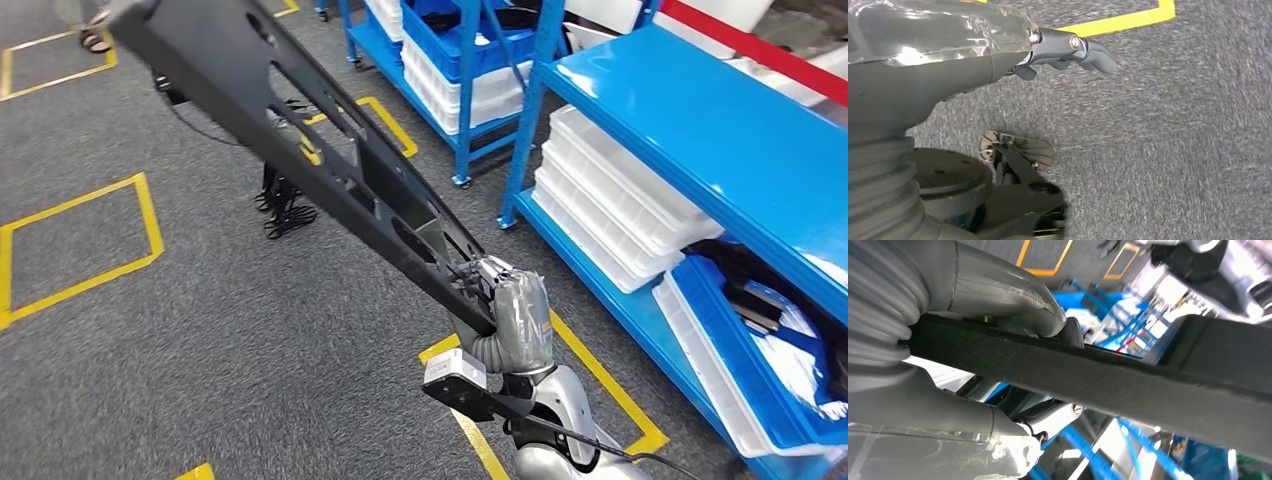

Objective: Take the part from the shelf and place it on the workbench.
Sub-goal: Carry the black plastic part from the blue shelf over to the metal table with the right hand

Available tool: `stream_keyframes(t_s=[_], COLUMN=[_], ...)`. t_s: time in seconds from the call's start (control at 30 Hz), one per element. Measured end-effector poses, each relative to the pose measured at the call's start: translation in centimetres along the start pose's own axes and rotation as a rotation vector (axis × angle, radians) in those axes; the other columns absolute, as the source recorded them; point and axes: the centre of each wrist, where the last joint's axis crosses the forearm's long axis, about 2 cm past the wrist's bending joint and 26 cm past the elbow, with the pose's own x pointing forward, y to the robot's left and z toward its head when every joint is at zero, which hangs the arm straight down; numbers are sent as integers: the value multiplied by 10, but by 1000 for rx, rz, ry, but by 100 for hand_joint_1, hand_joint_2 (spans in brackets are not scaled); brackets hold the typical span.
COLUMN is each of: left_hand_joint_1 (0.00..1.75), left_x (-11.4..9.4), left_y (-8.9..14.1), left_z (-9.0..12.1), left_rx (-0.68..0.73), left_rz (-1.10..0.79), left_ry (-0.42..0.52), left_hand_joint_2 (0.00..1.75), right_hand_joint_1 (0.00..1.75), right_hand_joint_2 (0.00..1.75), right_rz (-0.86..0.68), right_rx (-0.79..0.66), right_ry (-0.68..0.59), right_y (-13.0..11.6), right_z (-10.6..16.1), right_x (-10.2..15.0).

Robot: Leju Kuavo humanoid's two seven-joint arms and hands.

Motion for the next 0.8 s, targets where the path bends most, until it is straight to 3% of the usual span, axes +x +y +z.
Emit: stream_keyframes(t_s=[0.8], left_hand_joint_1=[0], left_x=[6], left_y=[3], left_z=[-6], left_rx=[-19], left_rz=[-19], left_ry=[-8], left_hand_joint_2=[175], right_hand_joint_1=[175], right_hand_joint_2=[175], right_rz=[4], right_rx=[9], right_ry=[-8], right_y=[1], right_z=[8], right_x=[1])
